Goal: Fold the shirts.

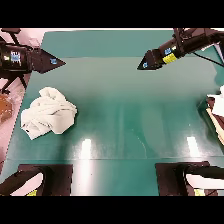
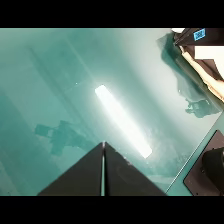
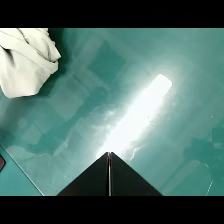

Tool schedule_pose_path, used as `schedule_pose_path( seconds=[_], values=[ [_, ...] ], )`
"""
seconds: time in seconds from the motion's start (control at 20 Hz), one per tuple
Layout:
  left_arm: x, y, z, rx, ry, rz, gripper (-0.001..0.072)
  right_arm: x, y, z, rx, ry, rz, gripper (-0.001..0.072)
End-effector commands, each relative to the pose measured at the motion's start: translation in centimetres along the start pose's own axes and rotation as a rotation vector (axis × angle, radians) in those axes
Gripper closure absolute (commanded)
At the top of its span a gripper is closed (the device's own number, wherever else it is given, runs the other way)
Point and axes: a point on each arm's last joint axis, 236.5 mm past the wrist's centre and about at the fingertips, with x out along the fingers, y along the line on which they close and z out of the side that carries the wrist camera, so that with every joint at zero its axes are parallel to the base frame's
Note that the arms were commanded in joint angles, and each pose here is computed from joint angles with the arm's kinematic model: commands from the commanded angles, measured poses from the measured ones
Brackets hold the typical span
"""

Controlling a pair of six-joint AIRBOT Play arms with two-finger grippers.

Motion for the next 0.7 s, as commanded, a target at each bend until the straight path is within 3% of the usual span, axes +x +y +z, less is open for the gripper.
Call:
schedule_pose_path(
  seconds=[0.0, 0.65],
  values=[
    [-0.04, -0.02, 0.04, 0.001, -0.001, 0.0, 0.0679, 0.05, -0.04, 0.63, 0.0, -0.026, -0.002, 0.0687],
    [-0.04, -0.01, 0.04, 0.001, -0.001, 0.001, 0.0679, 0.06, 0.17, 0.67, 0.033, -0.027, 0.007, 0.0686]
  ],
)
